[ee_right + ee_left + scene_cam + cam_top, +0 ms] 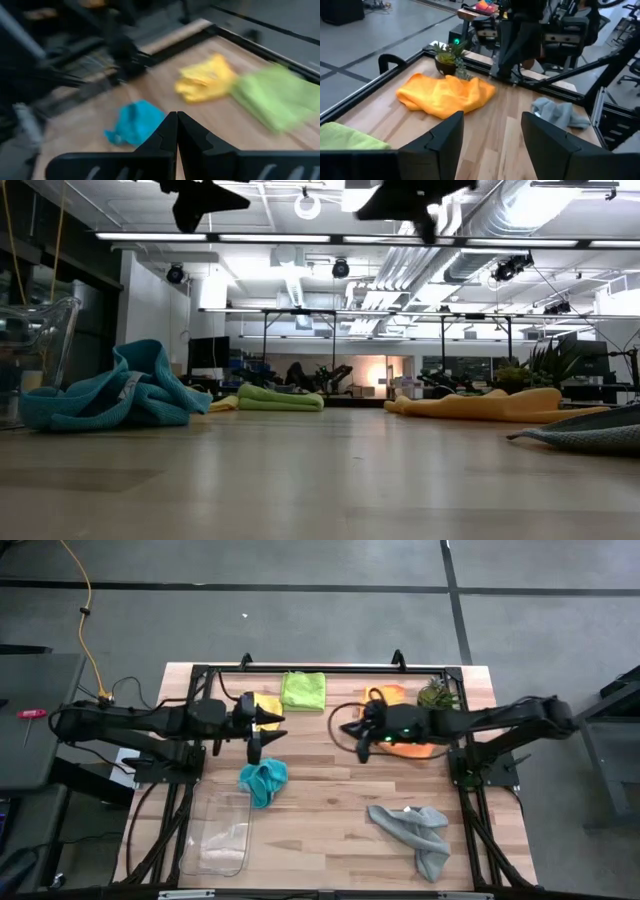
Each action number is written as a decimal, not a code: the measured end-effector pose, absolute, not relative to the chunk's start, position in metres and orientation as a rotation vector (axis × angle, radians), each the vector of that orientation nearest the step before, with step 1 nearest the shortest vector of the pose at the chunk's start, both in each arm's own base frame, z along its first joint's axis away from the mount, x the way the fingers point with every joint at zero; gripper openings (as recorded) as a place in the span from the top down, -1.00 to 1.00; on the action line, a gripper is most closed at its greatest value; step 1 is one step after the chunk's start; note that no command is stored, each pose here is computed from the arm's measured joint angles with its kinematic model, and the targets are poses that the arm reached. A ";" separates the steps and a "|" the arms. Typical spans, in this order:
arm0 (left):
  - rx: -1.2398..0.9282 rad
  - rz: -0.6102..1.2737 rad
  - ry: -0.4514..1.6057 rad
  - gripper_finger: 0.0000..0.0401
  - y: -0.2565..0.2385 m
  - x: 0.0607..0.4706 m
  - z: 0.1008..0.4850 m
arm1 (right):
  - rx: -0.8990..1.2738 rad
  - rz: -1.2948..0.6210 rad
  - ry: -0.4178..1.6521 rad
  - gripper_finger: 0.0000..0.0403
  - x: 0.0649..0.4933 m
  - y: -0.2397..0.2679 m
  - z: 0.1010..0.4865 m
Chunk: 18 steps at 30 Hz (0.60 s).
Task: Fold microfiber towels
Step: Fold the blue microfiber towel
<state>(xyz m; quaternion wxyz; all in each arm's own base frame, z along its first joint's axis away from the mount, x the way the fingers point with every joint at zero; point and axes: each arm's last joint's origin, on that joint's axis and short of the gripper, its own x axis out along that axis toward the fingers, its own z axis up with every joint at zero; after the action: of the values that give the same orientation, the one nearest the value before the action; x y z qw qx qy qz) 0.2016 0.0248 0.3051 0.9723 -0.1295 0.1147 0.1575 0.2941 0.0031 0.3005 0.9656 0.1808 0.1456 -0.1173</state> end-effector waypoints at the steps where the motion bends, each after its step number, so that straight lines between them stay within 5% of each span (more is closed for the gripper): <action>1: -0.262 0.309 0.238 0.05 0.024 0.202 0.305 | 0.364 -0.211 0.270 1.00 0.302 0.002 0.298; 9: -0.361 0.225 0.128 0.05 0.009 0.200 0.268 | 0.376 -0.062 0.194 1.00 0.337 -0.009 0.276; 18: -0.316 0.225 0.109 0.05 0.004 0.189 0.252 | 0.256 -0.129 0.118 1.00 0.312 -0.038 0.306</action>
<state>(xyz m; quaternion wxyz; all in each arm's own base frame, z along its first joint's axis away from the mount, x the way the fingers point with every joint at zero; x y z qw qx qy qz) 0.1890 0.0042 0.2523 0.9797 -0.1572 0.0541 0.1117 0.3123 -0.0382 0.3056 0.9880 0.1275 0.0590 -0.0644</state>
